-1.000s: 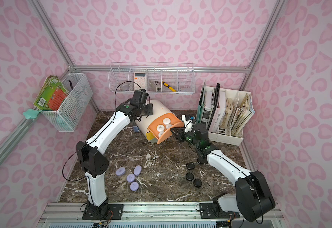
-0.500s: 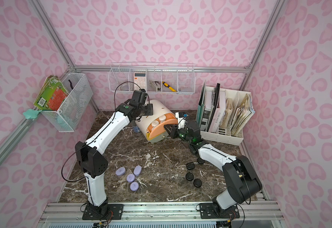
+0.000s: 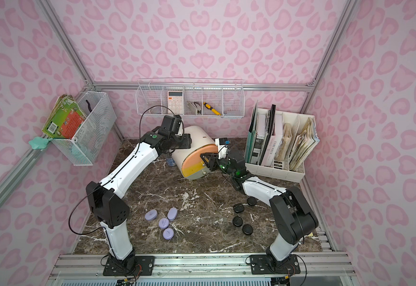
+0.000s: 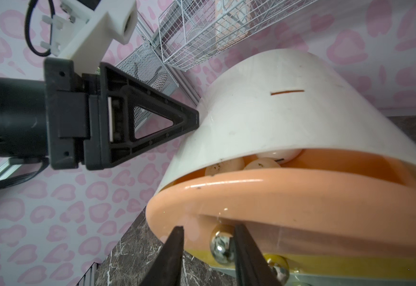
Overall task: Put the bluetooth earphones in the drawer according to color
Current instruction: Close the drawer in the storage box.
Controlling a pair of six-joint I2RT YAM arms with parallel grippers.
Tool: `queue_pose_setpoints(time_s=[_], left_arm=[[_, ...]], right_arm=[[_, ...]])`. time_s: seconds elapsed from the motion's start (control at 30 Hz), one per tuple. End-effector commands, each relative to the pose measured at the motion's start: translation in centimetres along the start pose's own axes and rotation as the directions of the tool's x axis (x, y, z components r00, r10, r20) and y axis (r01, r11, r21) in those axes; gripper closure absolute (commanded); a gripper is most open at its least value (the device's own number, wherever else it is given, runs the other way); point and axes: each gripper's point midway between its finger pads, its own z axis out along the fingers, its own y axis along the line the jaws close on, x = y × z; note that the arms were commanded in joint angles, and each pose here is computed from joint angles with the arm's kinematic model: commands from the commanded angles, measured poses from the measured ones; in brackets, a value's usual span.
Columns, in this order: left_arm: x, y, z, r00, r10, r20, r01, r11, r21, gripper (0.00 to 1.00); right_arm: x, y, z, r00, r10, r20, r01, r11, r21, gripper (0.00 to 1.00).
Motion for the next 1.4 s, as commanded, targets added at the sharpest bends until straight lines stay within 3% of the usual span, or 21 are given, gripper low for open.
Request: queue_pose_setpoints(time_s=[0.0,0.1,0.37,0.57,0.8,1.07,1.23,1.37], left_arm=[[1.1,-0.8,-1.7,1.000,-0.015,-0.028,0.017,0.998,0.067,0.33],[1.4,-1.0,-3.1,0.999,-0.034,0.003,0.034,0.995,0.096,0.24],[4.3,-0.1,-5.1,0.995,-0.096,0.025,0.092,0.987,0.131,0.14],[8.5,2.5,-6.2,0.988,-0.144,0.048,0.140,0.987,0.076,0.12],[12.7,5.4,-5.9,0.977,-0.178,0.116,0.176,0.984,0.025,0.12],[14.1,5.6,-5.7,0.967,-0.179,0.182,0.168,0.983,0.073,0.12],[14.6,5.3,-5.2,0.971,-0.163,0.177,0.147,0.984,0.097,0.11],[14.3,4.9,-4.8,0.973,-0.163,0.163,0.148,0.984,0.102,0.03]], right_arm=[[0.8,-0.3,-1.1,1.000,-0.015,-0.027,0.016,0.999,0.032,0.61],[0.9,-0.9,-2.0,1.000,-0.007,-0.023,0.008,0.999,0.047,0.60],[0.4,-1.1,-0.3,1.000,0.021,-0.020,-0.021,1.000,0.014,0.61],[0.2,-1.0,1.7,0.999,0.046,-0.028,-0.047,0.999,-0.017,0.62],[0.9,-0.8,0.4,0.999,0.044,-0.025,-0.044,0.999,0.007,0.61],[4.2,-3.5,-2.5,0.997,0.072,-0.038,-0.068,0.993,0.098,0.56],[5.4,-4.8,-1.7,0.993,0.107,-0.056,-0.102,0.990,0.095,0.56],[5.4,-5.1,-0.3,0.991,0.118,-0.068,-0.112,0.990,0.081,0.55]])
